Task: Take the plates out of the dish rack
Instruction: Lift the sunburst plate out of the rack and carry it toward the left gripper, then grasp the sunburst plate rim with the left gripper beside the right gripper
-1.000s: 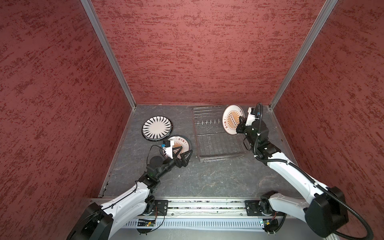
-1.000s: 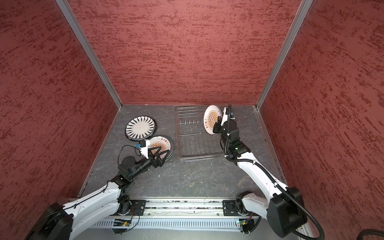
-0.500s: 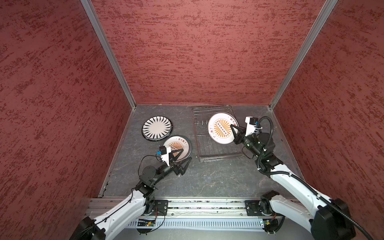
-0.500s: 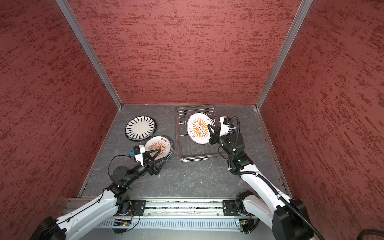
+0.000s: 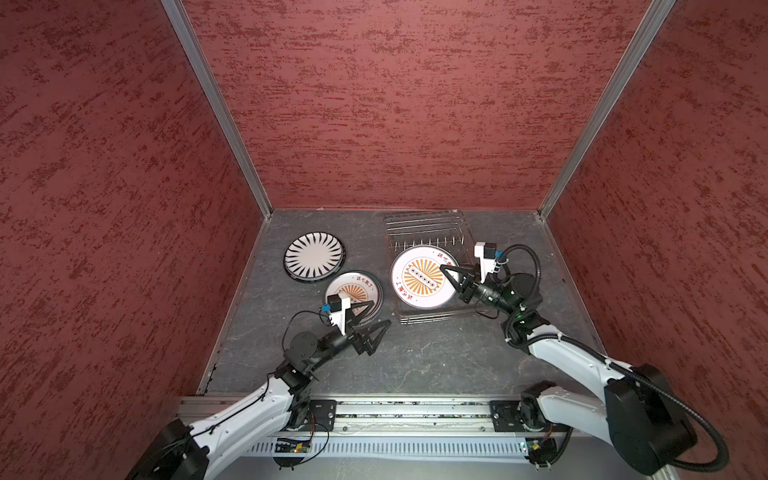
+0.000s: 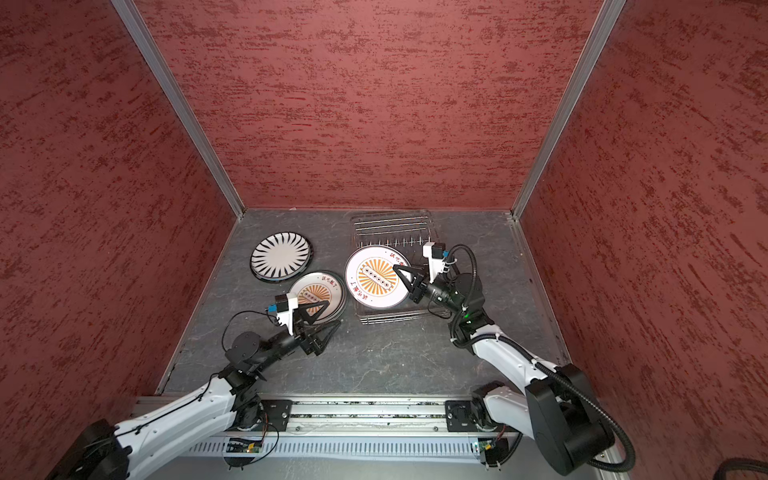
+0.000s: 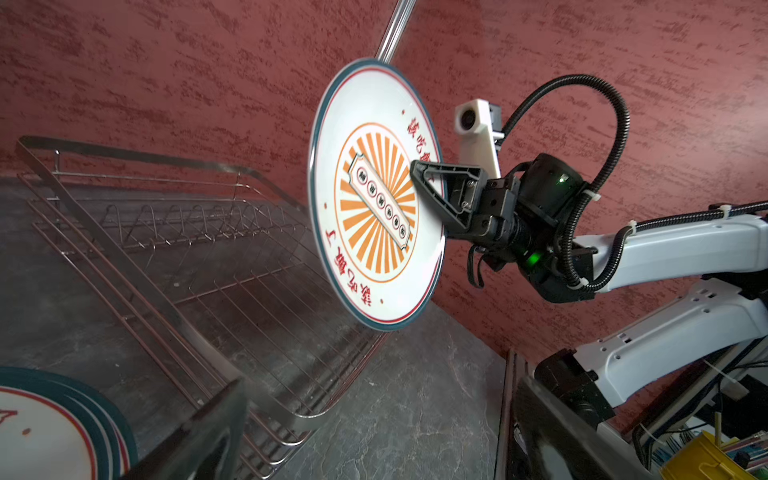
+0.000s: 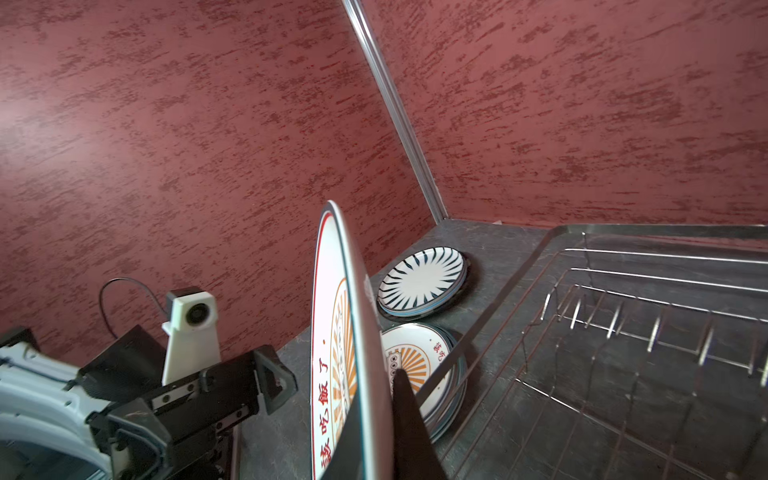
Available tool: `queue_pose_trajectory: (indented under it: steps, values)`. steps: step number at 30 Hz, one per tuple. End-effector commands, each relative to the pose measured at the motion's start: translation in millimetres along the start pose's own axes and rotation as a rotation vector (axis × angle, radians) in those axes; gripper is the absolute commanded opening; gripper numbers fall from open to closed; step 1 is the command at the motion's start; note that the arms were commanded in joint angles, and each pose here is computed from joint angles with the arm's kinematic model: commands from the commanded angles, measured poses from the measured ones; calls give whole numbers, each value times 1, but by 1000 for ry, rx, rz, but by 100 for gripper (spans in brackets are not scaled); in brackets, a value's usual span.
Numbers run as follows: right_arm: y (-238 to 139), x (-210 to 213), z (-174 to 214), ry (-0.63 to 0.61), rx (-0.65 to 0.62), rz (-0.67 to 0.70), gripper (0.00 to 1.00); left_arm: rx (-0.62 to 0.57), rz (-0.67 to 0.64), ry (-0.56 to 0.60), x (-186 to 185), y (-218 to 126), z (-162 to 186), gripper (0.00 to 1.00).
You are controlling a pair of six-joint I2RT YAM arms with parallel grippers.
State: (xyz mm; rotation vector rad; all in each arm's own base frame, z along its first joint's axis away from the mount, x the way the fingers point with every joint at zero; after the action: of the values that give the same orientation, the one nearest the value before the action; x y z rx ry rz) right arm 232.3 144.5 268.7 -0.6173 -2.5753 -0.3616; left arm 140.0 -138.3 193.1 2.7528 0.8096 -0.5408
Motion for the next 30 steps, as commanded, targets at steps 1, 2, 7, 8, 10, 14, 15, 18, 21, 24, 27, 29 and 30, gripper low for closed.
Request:
queue_pose_trajectory:
  steps: [1, 2, 7, 8, 10, 14, 15, 18, 21, 24, 27, 29, 30]
  values:
    - [-2, 20, -7, -82, -35, -141, 8, -64, 47, 38, -7, 14, -16, 99]
    - [-2, 21, -5, -89, -32, -145, 8, -61, 53, 35, -7, 18, -16, 100]
    - [1, 23, 2, -105, -13, -161, 8, -53, 90, 15, -10, 32, -17, 99]
    - [1, 24, 3, -108, -9, -170, 8, -53, 99, 19, -12, 34, -18, 99]
    - [2, 25, 7, -112, -6, -188, 8, -59, 97, 15, -13, 36, -18, 99]
    - [4, 26, 13, -111, 2, -213, 8, -81, 46, -1, -9, 35, -18, 77]
    - [4, 26, 13, -114, 1, -221, 8, -81, 44, -4, -9, 35, -18, 70]
    - [5, 27, 15, -117, 0, -234, 8, -55, 51, -23, -10, 38, -18, 60]
    - [6, 28, 18, -125, 6, -241, 8, -36, 57, -42, -10, 41, -17, 53]
    - [7, 27, 20, -129, 2, -229, 8, -30, 68, -48, -10, 42, -17, 43]
    - [8, 26, 22, -131, 5, -223, 8, -19, 89, -51, -12, 43, -18, 24]
    - [9, 26, 23, -133, 7, -218, 8, -9, 96, -52, -13, 44, -18, 17]
    - [9, 26, 24, -134, 8, -217, 8, -9, 95, -55, -12, 45, -18, 14]
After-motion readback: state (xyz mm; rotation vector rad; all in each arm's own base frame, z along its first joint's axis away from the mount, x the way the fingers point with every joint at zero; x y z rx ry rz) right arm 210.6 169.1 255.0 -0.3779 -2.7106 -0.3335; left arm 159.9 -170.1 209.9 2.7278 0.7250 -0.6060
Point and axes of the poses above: each gripper's point midway between its finger pads, its own y axis out along the fingers, its own x axis along the line the jaws close on, z = x × y, the point moved 10 cm from there along -y, back along the fingers, and after that the axes turned 4 degrees about y, right-handed, at the moved point
